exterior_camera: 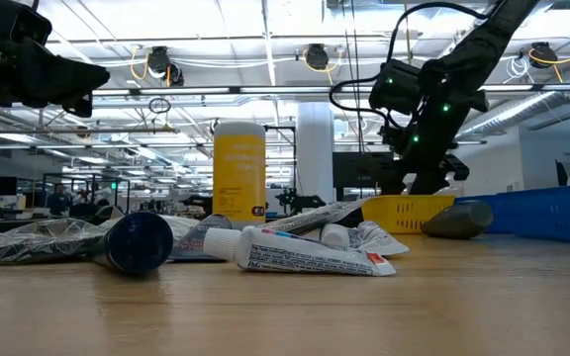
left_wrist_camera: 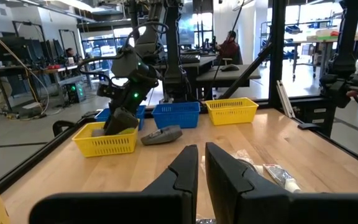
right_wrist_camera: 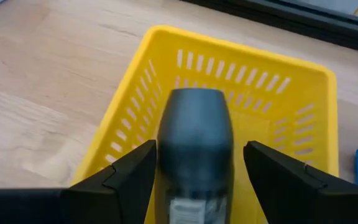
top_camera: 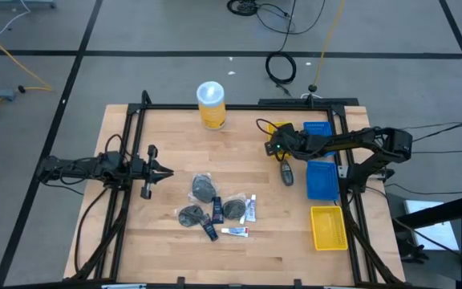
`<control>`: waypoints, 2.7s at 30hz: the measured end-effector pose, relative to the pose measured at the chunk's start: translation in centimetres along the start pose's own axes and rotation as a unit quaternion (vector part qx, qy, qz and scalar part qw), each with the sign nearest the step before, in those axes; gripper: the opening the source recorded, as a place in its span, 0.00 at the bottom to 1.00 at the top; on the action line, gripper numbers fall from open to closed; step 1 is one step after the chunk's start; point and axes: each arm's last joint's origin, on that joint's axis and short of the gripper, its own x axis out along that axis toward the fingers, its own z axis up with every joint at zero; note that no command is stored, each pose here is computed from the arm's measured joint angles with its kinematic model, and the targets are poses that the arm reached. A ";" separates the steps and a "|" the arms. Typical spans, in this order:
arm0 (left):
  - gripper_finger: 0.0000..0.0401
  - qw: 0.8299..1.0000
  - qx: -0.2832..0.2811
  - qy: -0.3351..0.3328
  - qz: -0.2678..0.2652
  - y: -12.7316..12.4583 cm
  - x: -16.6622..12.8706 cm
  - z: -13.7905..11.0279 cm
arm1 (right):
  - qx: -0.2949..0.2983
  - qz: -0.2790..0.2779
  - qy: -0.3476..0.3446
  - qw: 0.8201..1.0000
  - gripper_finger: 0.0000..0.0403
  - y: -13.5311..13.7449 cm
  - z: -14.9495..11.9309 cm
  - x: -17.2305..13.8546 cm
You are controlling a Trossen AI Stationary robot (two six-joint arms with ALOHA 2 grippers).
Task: Pick & Place Travel size toiletries
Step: Put the top right white toothpaste into the bottom blue basket
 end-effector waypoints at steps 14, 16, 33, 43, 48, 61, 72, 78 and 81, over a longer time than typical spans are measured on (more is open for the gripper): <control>0.08 1.000 0.000 0.000 0.000 0.0 0.0 0.0 | -0.129 0.131 -0.100 0.978 0.57 3.4 -1.0 -7.8; 0.08 1.000 0.000 0.000 0.000 0.0 0.0 0.0 | -0.159 0.166 -0.107 0.967 0.56 4.3 -2.1 -9.2; 0.08 1.000 0.000 0.000 0.000 0.0 0.0 0.0 | -0.120 0.481 -0.009 0.869 0.54 8.9 -9.4 -12.2; 0.08 1.000 0.000 0.000 0.000 0.0 0.0 0.0 | -0.144 0.407 0.084 0.898 0.66 8.8 -10.9 -12.6; 0.08 1.000 0.000 0.000 0.000 0.0 0.0 0.0 | -0.165 0.378 0.053 0.909 0.68 8.9 -11.5 -12.2; 0.08 1.000 0.000 0.000 0.000 0.0 0.0 0.0 | -0.203 0.397 0.064 0.893 0.65 10.8 -15.1 -9.5; 0.08 1.000 0.000 0.000 0.000 0.0 0.0 0.0 | -0.184 0.389 0.037 0.902 0.62 9.6 -12.5 -11.8; 0.08 1.000 0.000 0.000 0.000 0.0 0.0 0.0 | -0.135 0.450 0.009 0.883 0.62 11.0 -12.3 -12.5; 0.08 1.000 0.000 0.000 0.000 0.0 0.0 0.0 | -0.149 0.440 0.021 0.886 0.62 11.1 -13.2 -11.6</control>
